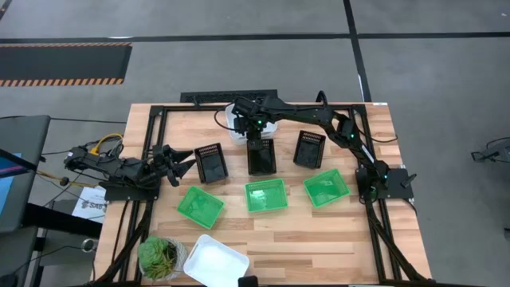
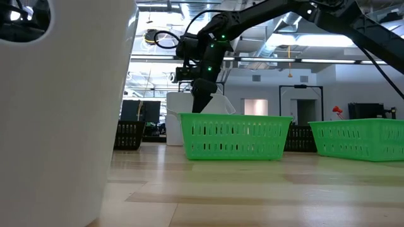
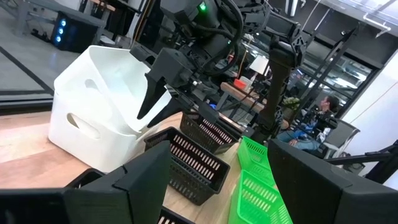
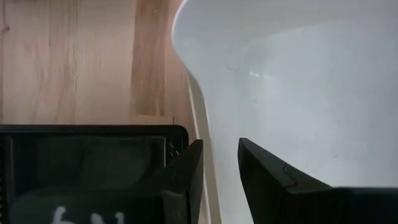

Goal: Stack baskets by color
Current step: Stack the bottom right white bin on the top white bin

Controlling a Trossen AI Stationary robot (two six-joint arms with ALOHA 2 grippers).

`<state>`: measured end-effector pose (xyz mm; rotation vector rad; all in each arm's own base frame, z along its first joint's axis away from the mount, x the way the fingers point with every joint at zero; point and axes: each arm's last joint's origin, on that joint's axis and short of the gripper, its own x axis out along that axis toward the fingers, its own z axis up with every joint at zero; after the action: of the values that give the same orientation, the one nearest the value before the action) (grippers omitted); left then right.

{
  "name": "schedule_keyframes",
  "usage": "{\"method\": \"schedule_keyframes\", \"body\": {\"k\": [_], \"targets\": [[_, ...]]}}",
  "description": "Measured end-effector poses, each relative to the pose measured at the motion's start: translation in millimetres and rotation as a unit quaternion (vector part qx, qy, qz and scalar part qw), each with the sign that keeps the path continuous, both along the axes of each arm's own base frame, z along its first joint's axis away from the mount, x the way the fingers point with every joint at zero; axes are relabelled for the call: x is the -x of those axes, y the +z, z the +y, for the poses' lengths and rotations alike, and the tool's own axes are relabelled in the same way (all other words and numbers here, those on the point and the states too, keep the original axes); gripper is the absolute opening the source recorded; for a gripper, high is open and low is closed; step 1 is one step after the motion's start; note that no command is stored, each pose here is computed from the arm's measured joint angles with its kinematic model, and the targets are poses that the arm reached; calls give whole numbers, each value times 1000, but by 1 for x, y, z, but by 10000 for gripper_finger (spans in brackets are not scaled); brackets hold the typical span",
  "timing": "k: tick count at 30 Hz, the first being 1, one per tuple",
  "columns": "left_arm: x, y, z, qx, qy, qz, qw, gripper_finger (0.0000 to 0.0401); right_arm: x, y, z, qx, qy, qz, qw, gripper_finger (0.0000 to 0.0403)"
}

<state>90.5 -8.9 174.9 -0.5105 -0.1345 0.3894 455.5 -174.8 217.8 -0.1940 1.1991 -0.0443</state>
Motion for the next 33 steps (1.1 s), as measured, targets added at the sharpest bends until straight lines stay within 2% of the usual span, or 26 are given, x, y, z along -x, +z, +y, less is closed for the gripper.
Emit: {"method": "schedule_keyframes", "body": {"k": [19, 24, 33], "targets": [[0, 0, -1, -3, -10, 1, 1000, 256, 0, 0, 0, -4, -11, -3, 1000, 122], [0, 0, -1, -3, -10, 1, 1000, 256, 2, -24, 0, -4, -4, 10, 1000, 122], [0, 0, -1, -2, -10, 1, 1000, 256, 4, -31, 0, 35, 1, 29, 999, 119]]}}
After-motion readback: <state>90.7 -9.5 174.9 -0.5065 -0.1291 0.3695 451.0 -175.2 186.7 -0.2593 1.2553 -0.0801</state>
